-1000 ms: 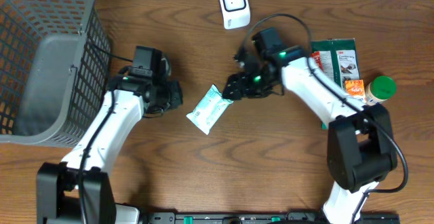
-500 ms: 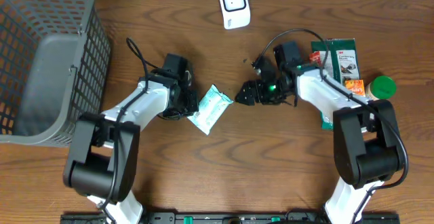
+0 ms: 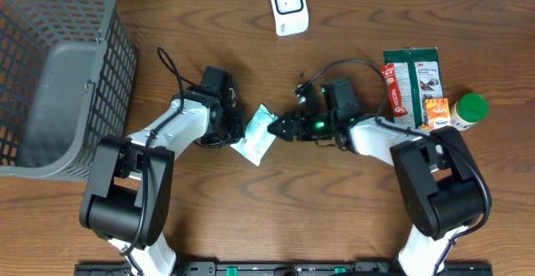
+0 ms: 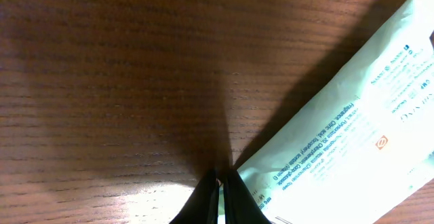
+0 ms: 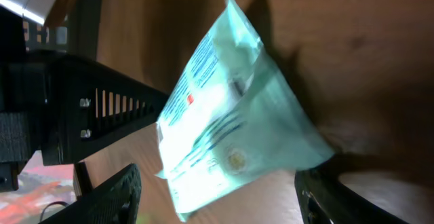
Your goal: Scan the item barcode
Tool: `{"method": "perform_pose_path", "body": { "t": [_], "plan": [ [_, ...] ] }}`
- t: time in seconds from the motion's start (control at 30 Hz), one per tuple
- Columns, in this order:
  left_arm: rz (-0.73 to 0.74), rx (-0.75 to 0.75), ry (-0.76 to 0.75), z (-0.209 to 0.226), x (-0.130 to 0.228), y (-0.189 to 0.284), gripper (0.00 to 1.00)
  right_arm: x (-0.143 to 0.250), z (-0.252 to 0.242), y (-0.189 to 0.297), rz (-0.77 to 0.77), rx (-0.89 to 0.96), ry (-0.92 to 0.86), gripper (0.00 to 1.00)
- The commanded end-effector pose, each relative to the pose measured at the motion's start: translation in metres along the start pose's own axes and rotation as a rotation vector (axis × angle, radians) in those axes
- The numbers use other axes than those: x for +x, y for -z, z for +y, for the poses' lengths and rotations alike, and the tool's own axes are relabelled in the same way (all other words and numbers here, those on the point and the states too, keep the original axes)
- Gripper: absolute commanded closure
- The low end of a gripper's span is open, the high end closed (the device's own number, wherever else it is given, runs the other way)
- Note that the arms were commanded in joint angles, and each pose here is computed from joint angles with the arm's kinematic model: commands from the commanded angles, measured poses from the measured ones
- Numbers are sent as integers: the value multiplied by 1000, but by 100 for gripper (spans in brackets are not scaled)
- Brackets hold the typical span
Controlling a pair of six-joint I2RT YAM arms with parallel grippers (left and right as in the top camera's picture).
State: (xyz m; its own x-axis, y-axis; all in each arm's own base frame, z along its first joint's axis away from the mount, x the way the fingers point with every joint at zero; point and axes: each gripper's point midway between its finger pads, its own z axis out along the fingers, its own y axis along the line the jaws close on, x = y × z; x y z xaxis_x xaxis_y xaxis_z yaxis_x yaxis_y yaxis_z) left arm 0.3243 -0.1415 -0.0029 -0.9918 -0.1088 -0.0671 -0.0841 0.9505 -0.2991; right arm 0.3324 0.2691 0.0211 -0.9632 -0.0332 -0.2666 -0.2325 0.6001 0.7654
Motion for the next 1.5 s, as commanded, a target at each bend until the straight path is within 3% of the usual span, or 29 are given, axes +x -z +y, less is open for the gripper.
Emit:
{"method": "perform_pose_path", "body": {
  "t": [0.0,0.4,0.53,0.63,0.9,1.27,1.47],
  "plan": [
    [41,-34,21,10,9,-13,92,22,-19,-14,10,121,-124,33],
    [41,-34,21,10,9,-13,92,22,2,-27,-4,84,-48,45],
    [41,-34,21,10,9,-13,92,16,-1,-27,-33,106,-37,45],
    [41,-34,21,10,9,-13,92,13,-12,-26,-65,176,-39,37],
    [40,-34,20,10,9,-13,92,15,-9,-32,-74,201,-20,45],
    [41,-35,21,10,9,-13,92,10,-14,-36,-135,287,14,44],
    [41,-35,21,10,9,-13,92,9,-10,-37,-149,271,-47,68]
  ]
}}
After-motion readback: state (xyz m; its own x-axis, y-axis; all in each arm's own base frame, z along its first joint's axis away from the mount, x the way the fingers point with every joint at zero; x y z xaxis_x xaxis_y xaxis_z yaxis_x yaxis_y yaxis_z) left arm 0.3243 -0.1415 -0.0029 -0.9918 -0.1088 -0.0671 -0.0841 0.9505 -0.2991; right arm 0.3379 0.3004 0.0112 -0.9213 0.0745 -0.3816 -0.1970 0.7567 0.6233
